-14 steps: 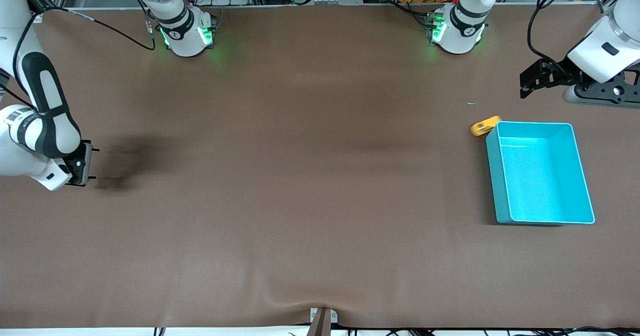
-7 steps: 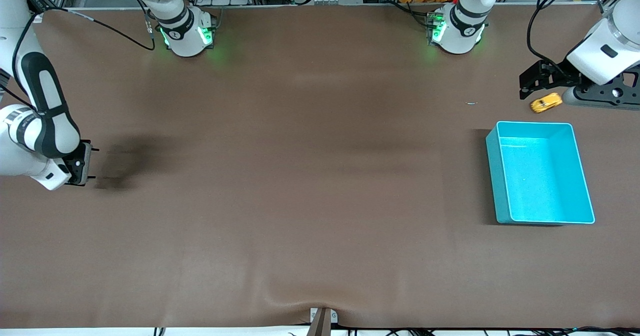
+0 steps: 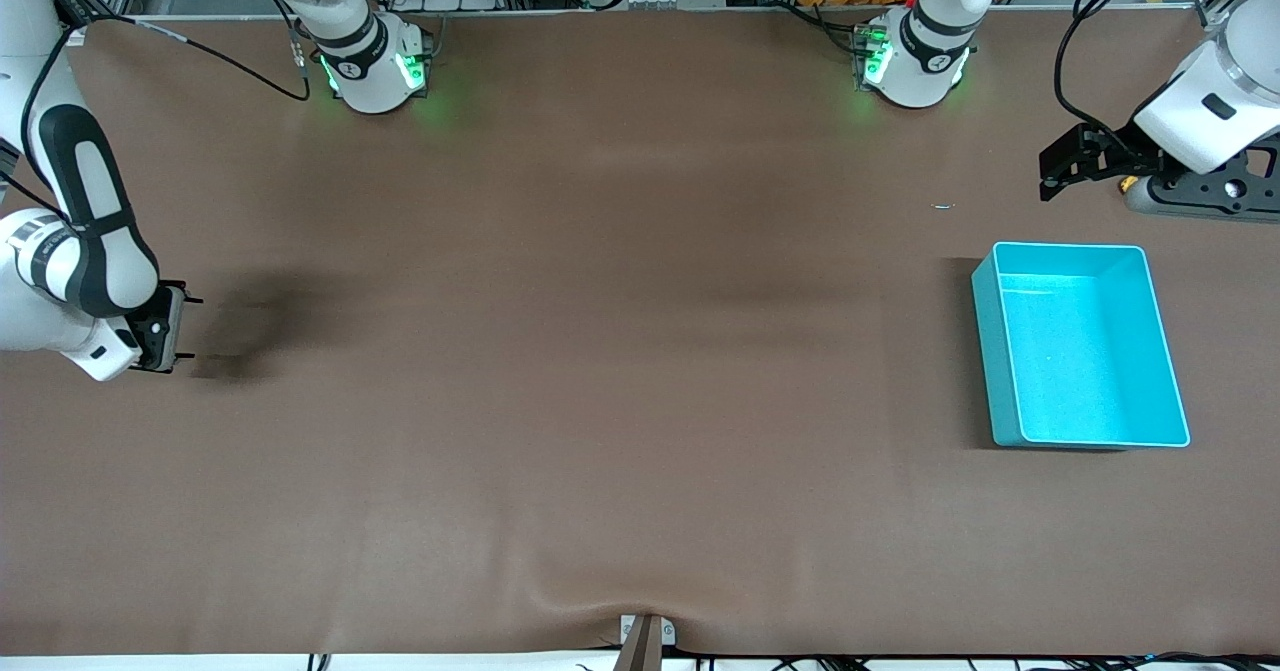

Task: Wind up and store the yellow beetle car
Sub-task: 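Draw back the right gripper while the left gripper moves toward the car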

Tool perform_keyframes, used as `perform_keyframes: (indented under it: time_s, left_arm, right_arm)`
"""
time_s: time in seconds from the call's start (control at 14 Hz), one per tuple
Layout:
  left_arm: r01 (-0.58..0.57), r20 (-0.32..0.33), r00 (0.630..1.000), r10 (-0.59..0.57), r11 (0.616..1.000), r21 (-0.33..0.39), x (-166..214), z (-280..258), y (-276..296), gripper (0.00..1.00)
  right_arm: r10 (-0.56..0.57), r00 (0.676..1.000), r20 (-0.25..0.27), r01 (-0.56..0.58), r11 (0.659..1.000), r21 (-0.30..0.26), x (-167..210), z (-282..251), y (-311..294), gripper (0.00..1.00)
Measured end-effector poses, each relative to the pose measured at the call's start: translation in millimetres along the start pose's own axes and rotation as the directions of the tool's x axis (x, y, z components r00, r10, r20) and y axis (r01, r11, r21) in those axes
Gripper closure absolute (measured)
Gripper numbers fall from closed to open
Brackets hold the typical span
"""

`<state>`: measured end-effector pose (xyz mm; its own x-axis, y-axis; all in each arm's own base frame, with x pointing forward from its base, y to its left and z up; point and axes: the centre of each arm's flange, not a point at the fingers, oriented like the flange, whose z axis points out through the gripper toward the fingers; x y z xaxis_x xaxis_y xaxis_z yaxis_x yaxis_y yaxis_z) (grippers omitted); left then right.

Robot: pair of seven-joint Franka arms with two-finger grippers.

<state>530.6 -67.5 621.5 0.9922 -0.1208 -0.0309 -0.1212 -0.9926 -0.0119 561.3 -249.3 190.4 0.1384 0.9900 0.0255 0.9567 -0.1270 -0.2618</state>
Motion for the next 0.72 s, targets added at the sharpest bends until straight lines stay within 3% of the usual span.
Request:
perform_keyframes:
  time_s: [0.36,0.72]
  left_arm:
    - [0.005,0.003,1.0,-0.005,1.0,0.0,0.8,1.5,-2.6,0.0]
    - [0.019,0.007,1.0,-0.019,1.0,-0.001,1.9,3.5,-9.6,0.0]
  right_arm:
    - [0.05,0.998,-0.049,-0.048,0.998,0.043,12.9,-12.5,3.3,0.0]
    - [0.063,0.996,-0.055,-0.061,0.998,0.028,23.7,-39.2,14.9,0.0]
